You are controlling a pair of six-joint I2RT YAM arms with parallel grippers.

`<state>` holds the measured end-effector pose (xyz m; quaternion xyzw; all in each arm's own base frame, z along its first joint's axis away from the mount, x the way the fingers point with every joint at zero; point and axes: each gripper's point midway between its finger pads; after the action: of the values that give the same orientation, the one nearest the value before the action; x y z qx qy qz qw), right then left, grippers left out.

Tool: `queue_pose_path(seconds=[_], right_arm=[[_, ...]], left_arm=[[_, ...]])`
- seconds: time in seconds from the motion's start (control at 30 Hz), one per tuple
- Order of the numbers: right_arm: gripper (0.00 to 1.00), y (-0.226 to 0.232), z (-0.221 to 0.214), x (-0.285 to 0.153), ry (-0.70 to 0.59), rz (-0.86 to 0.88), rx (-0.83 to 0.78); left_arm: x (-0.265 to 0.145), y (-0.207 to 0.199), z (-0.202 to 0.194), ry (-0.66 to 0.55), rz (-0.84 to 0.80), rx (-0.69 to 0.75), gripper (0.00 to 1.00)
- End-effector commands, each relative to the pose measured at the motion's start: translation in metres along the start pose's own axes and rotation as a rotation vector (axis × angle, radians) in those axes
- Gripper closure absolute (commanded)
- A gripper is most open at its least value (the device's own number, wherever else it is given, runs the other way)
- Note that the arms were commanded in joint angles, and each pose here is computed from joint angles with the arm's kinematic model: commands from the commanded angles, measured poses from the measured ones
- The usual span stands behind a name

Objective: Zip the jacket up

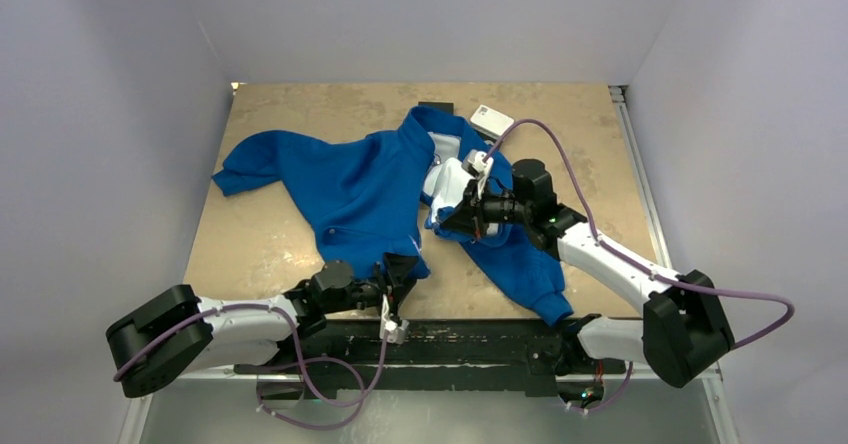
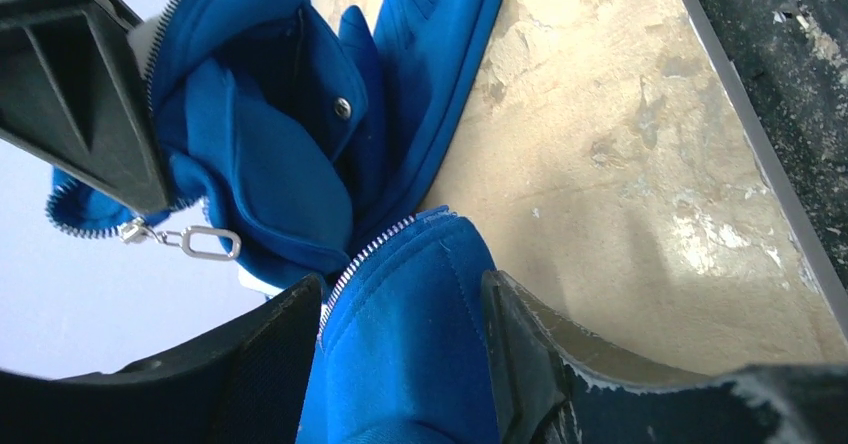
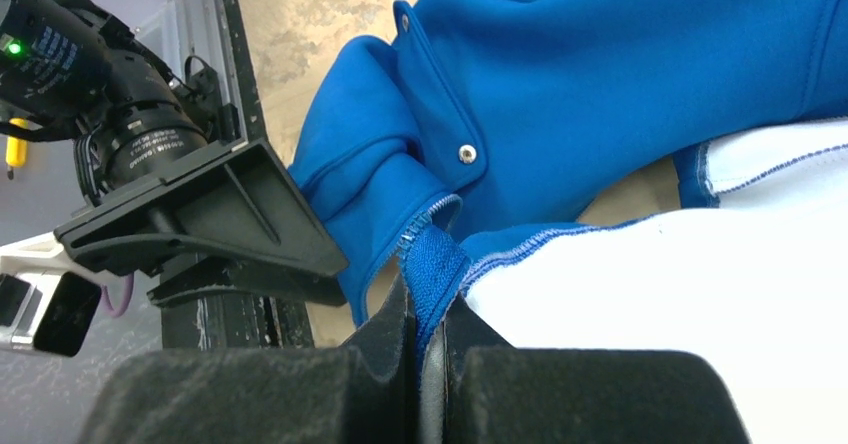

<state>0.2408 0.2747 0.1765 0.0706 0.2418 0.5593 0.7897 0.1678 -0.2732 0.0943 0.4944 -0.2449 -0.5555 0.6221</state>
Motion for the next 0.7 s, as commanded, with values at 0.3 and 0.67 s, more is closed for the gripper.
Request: queue_pose_path(seconds=[0.3, 0.67], right_arm=[[1.0, 0.005, -0.027, 0.025, -0.002, 0.067, 0.077], [1.0, 0.024, -0.06, 0.052, 0.042, 0.135, 0.125]], left_arm=[[0.002, 0.008, -0.01, 0.068, 0.05, -0.069, 0.38], [0.002, 0.021, -0.014, 0.097, 0.111, -0.105, 0.46]])
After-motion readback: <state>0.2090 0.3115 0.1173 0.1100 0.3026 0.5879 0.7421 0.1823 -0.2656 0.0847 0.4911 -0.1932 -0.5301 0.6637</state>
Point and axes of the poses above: each gripper's point midway between its finger pads, its own x axis out along the fingers, its own y axis along the line the jaws close on, z = x × y, and after that the axes turned 2 degrees about x, right-handed
